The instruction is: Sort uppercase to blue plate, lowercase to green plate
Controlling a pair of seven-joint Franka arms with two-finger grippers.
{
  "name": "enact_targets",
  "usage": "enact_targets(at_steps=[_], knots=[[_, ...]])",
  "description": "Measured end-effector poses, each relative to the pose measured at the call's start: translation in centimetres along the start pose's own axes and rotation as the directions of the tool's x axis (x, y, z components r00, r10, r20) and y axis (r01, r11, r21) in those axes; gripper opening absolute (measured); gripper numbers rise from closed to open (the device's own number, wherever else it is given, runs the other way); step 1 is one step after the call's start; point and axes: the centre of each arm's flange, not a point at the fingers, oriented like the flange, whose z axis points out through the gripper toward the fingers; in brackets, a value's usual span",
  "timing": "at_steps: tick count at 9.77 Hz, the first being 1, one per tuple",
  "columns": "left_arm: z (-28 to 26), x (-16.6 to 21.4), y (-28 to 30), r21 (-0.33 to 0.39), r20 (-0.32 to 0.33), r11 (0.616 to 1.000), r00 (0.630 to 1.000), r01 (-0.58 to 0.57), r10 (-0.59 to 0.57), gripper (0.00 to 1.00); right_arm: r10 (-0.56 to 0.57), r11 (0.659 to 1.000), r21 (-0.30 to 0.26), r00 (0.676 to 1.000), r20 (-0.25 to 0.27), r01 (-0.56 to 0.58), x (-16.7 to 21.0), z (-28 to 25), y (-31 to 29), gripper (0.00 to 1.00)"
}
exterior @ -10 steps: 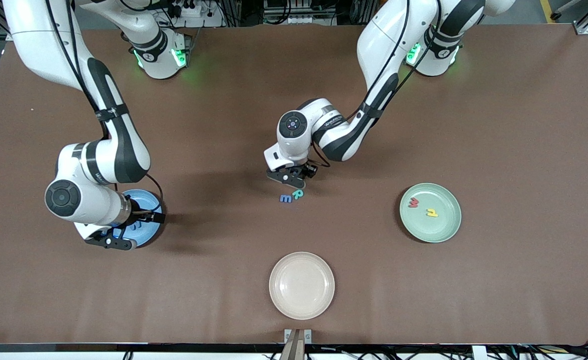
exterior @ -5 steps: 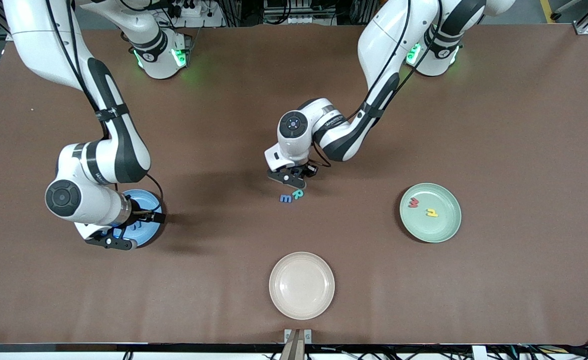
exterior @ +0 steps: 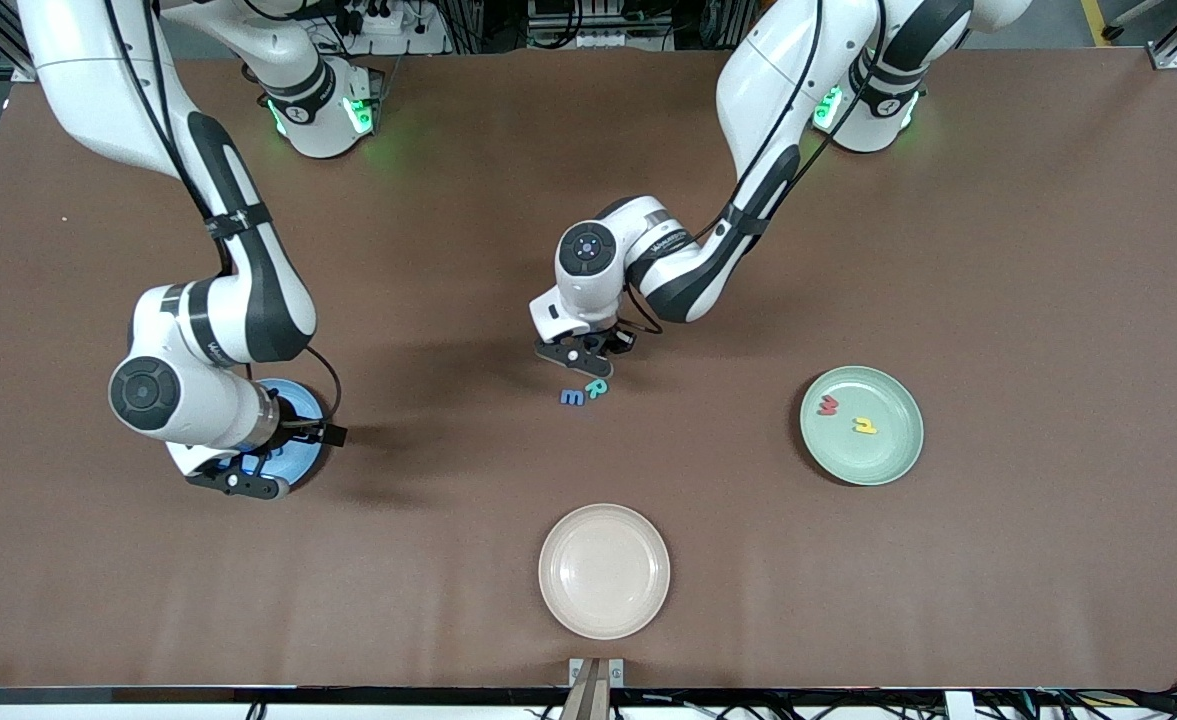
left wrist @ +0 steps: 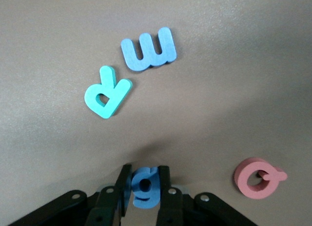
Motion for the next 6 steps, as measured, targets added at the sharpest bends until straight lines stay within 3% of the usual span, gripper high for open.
enact_targets(at_steps=[6], knots=[[-0.4,0.5,-1.5,0.006,0.017,1.0,1.0,-0.011,0.011,0.27,0.101,0.995,0.008,0.995,-0.021,-0.101,-1.0,-0.7,-3.5,1.0]])
